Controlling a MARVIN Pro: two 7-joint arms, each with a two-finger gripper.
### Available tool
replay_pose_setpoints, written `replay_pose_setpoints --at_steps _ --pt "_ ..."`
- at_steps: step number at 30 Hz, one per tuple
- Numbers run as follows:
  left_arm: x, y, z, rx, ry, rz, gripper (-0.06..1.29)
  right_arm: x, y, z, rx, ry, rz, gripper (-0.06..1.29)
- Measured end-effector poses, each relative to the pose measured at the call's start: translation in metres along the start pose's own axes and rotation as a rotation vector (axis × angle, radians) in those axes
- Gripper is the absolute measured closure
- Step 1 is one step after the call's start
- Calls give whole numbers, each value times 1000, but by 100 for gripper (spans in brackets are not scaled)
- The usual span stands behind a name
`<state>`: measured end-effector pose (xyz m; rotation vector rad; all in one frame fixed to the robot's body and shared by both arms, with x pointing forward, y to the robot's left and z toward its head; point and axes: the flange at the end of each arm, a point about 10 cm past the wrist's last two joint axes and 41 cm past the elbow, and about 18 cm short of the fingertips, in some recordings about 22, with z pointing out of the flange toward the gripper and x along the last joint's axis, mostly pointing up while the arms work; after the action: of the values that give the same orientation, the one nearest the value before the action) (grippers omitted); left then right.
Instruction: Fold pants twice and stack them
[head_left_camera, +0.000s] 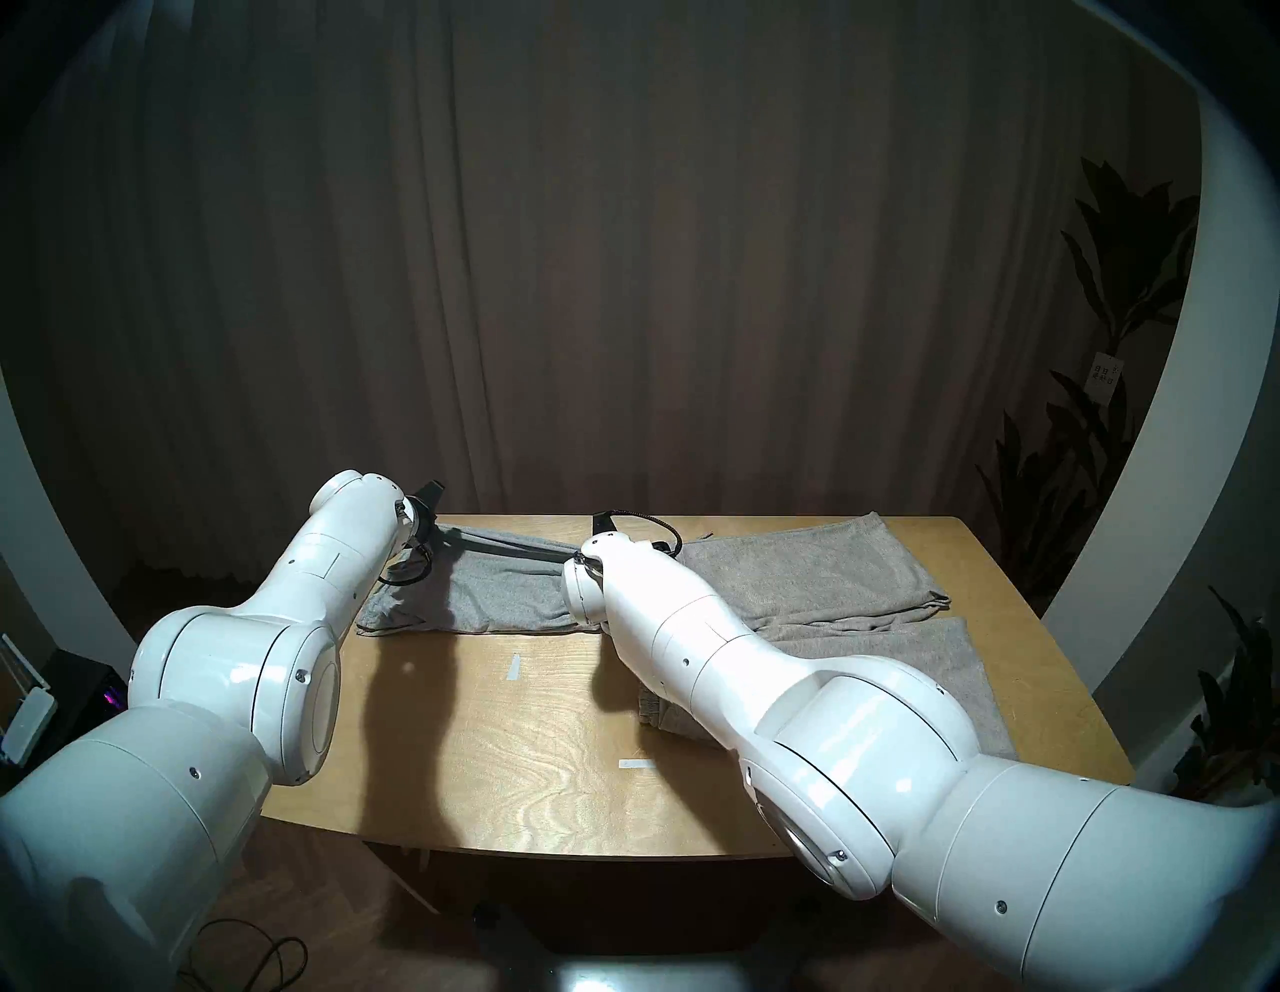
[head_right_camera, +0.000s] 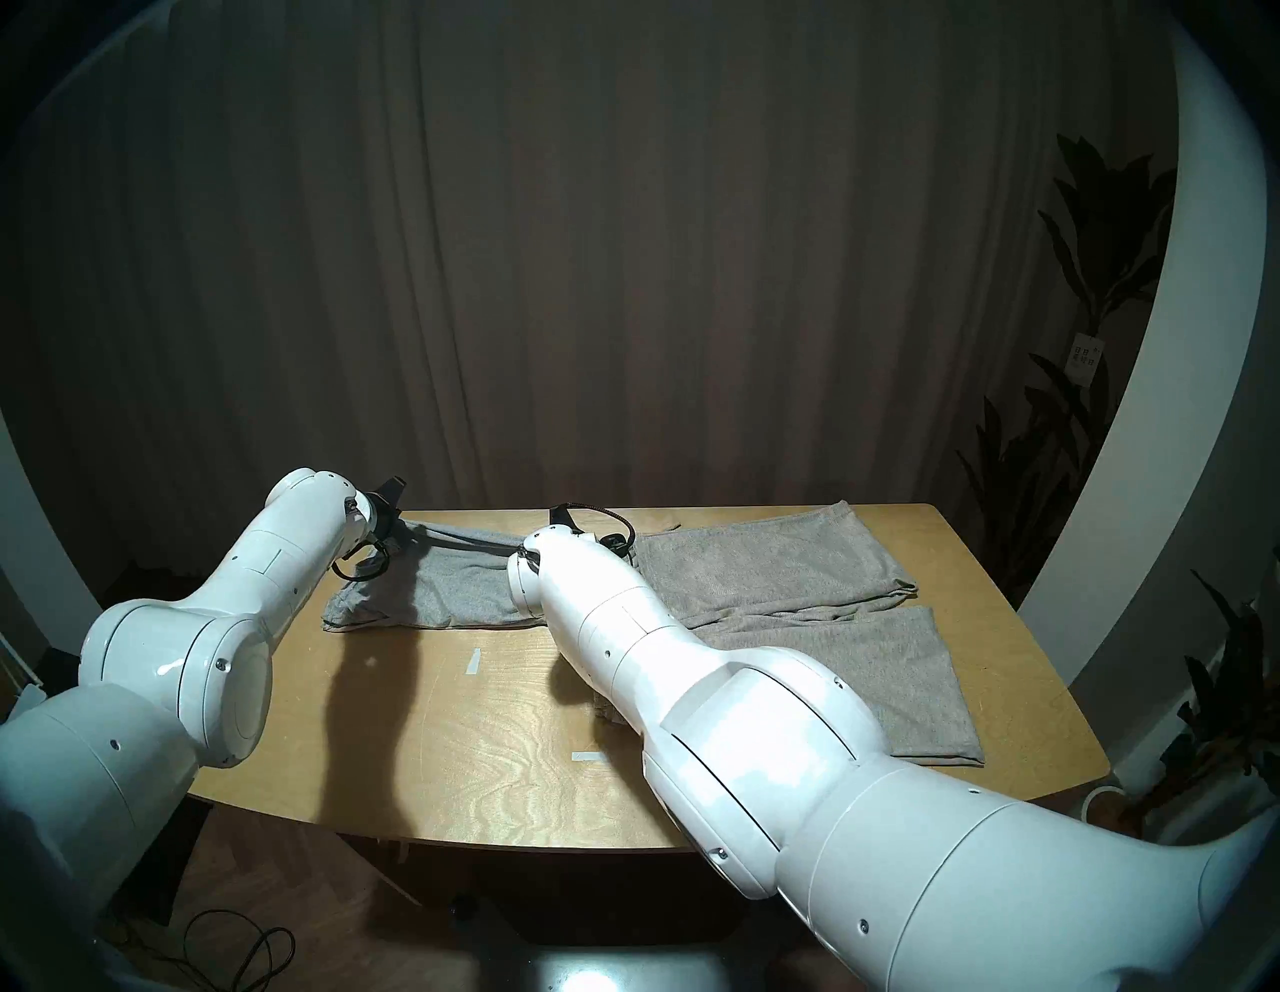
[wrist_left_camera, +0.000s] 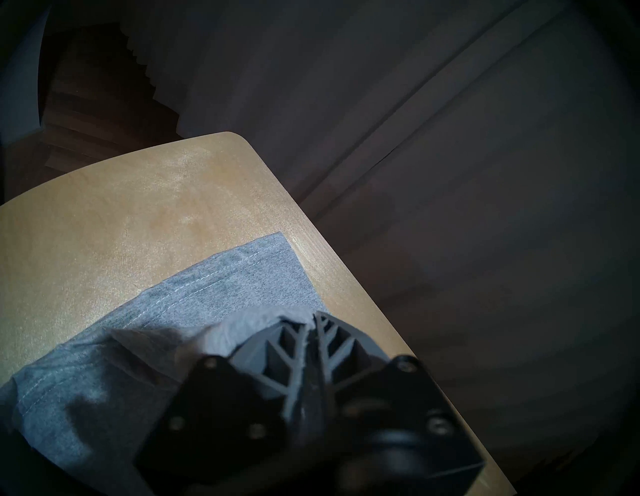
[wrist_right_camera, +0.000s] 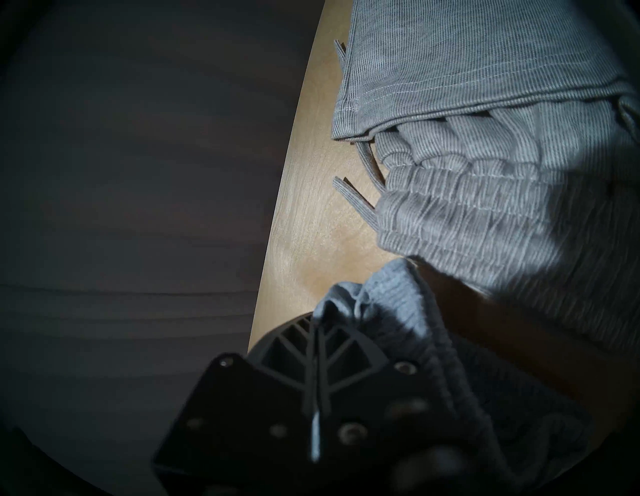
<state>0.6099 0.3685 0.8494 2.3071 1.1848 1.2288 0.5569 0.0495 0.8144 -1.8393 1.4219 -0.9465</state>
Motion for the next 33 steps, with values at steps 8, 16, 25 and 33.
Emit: replay_pose_setpoints --at_steps 8,16,25,33 --pt "8 7 -2 -6 25 16 79 1 -12 -1 15 3 9 86" --pt "15 10 -3 -14 50 24 1 2 -20 -2 30 4 16 0" --pt "24 9 -4 -39 77 10 1 3 -30 -2 56 5 21 13" --pt "44 -8 -8 -154 116 -122 1 -7 -45 -8 143 -29 2 3"
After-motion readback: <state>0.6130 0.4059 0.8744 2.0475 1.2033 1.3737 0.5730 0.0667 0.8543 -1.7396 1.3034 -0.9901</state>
